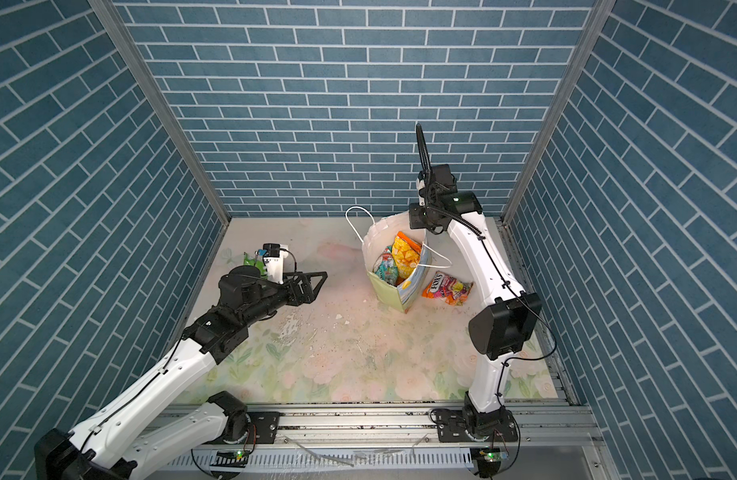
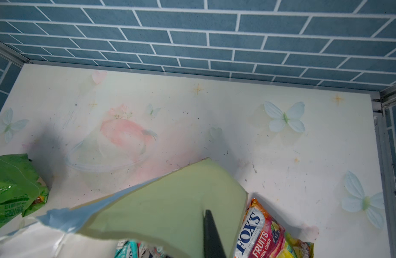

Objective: Take the snacks out of the paper bag
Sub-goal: Pick up the paper bag from the center of the table, then place the paper bag at the center of the table.

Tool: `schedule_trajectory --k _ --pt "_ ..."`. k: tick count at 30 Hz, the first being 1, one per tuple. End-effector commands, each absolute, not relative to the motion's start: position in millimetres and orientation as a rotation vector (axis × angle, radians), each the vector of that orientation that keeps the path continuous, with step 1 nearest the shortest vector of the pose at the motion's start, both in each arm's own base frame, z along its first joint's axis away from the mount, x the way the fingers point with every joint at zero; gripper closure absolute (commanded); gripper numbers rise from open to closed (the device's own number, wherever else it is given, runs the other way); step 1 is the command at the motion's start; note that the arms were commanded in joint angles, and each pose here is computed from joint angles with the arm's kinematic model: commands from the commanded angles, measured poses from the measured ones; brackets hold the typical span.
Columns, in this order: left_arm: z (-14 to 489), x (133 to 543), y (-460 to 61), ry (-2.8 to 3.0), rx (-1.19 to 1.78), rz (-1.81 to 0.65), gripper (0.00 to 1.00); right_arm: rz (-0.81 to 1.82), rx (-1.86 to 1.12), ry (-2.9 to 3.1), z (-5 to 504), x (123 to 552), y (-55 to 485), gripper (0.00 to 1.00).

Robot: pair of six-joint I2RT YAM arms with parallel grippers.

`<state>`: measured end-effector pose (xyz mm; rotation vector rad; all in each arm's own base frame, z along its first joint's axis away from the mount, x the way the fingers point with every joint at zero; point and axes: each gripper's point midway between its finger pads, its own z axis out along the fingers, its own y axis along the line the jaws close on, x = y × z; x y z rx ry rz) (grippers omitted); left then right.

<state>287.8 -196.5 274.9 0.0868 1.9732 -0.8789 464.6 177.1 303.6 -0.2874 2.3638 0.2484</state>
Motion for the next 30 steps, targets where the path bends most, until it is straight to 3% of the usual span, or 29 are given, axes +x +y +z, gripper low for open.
schedule_trajectory --k 1,19,30 --pt "295.6 285.3 -197.2 1.935 0.104 -0.889 0.01 0.315 -0.358 2.264 334.0 464.8 190.9 1.00" --pt "342.0 277.9 -212.7 1.852 0.119 -1.059 0.01 0.354 -0.550 2.230 342.4 425.2 258.0 1.00" --pt "362.9 271.4 -211.2 1.813 0.129 -1.073 0.01 0.489 -0.817 2.199 343.8 397.9 306.1 1.00"
